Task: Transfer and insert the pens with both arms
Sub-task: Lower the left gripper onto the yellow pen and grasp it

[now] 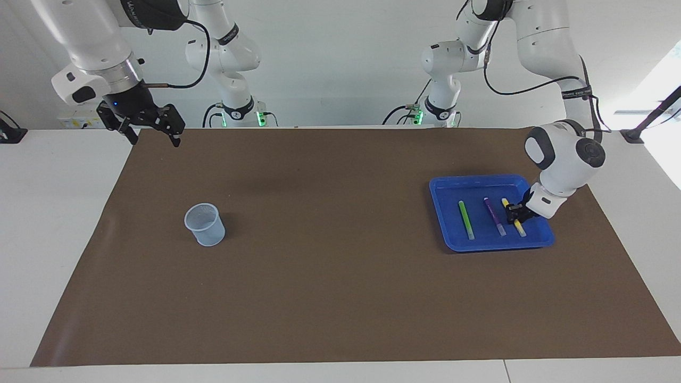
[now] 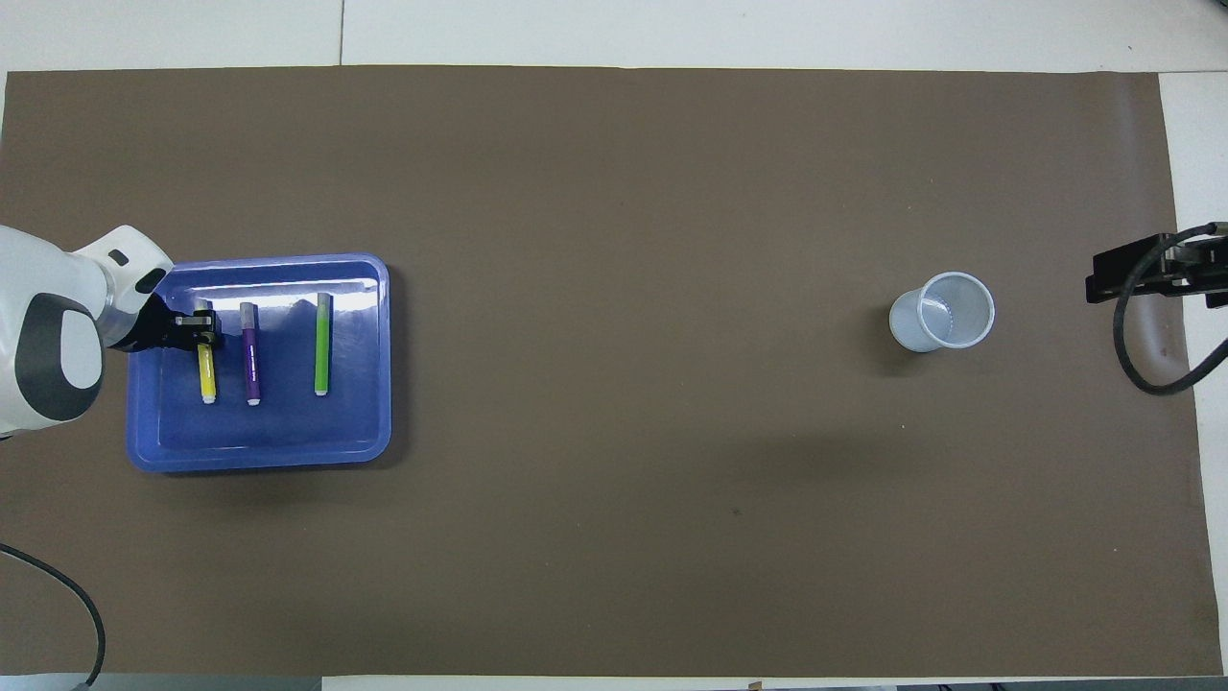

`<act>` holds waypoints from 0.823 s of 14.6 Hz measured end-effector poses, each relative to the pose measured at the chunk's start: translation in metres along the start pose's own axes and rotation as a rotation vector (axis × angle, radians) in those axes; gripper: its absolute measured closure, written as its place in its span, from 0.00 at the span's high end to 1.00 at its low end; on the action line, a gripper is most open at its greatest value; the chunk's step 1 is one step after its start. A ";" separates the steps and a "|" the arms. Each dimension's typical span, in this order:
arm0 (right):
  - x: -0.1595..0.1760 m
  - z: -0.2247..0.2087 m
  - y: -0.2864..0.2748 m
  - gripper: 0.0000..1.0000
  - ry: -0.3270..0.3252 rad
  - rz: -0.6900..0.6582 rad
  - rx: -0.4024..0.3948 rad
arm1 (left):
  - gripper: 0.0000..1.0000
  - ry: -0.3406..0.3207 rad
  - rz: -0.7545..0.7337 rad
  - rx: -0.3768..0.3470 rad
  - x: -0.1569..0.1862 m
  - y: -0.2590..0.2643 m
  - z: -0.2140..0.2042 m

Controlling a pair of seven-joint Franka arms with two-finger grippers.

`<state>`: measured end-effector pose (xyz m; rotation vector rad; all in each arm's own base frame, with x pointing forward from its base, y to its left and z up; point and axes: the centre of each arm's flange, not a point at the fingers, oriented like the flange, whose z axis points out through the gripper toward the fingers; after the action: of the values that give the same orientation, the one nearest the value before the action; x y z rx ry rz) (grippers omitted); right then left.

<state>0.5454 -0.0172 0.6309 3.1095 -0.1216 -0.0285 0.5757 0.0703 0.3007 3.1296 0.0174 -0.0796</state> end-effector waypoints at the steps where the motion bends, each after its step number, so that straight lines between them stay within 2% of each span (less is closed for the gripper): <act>1: 0.000 0.000 0.000 1.00 0.000 0.000 0.000 | 0.19 0.002 0.000 0.000 0.000 0.000 0.000; 9: 0.000 0.001 0.000 1.00 -0.003 0.000 0.000 | 0.17 0.000 -0.025 0.000 0.002 0.001 -0.004; 12: 0.000 0.002 0.000 1.00 -0.003 0.000 0.000 | 0.17 -0.060 -0.084 -0.008 0.013 0.006 -0.037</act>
<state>0.5455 -0.0173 0.6292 3.1094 -0.1217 -0.0339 0.5902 0.0651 0.3370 3.1163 0.1481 -0.1743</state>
